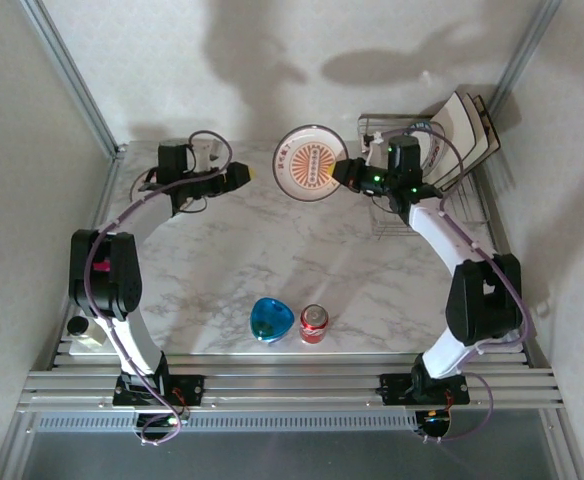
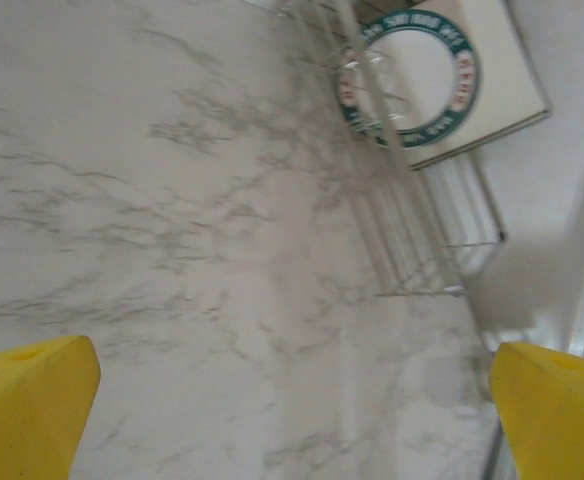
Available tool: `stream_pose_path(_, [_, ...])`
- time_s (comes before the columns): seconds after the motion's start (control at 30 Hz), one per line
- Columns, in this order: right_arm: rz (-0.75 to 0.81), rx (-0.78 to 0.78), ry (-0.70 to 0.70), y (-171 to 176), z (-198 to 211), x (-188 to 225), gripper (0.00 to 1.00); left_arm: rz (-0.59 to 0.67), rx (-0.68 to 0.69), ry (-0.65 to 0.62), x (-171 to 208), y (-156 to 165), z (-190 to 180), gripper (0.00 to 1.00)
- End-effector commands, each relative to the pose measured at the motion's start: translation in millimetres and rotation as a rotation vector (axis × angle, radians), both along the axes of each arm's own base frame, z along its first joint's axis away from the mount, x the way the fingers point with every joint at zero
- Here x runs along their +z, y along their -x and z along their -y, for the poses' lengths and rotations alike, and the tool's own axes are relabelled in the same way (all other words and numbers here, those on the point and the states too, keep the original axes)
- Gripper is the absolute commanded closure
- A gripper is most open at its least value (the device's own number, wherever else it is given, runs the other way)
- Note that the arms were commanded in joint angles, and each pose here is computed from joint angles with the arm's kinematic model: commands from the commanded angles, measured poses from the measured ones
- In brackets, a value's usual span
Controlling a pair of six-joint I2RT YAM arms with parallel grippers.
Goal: Unload the plates from the dish rack
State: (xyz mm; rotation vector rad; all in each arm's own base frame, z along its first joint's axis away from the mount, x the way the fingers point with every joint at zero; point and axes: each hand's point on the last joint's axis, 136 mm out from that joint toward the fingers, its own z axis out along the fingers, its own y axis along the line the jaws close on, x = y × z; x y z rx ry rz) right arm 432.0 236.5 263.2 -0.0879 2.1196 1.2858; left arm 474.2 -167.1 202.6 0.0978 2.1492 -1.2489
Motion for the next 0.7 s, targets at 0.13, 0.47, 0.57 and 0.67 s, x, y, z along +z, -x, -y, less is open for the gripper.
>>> stream_pose_path(0.13, [0.081,0.090,-0.080,-9.1,-40.1,29.6,1.00,0.129,-0.161,0.199,54.6,24.9,30.5,0.05])
stream_pose_path(0.47, [0.053,0.134,-0.086,-9.0,-75.4,17.3,1.00,0.098,-0.165,0.205,49.2,15.6,32.9,0.67])
stream_pose_path(0.57, [0.051,0.142,-0.083,-8.2,-80.2,15.8,1.00,0.098,-0.165,0.207,50.4,14.5,33.3,0.68])
stream_pose_path(0.67, [0.050,0.149,-0.081,-7.9,-83.1,15.2,1.00,0.097,-0.165,0.211,50.7,13.6,33.6,0.76])
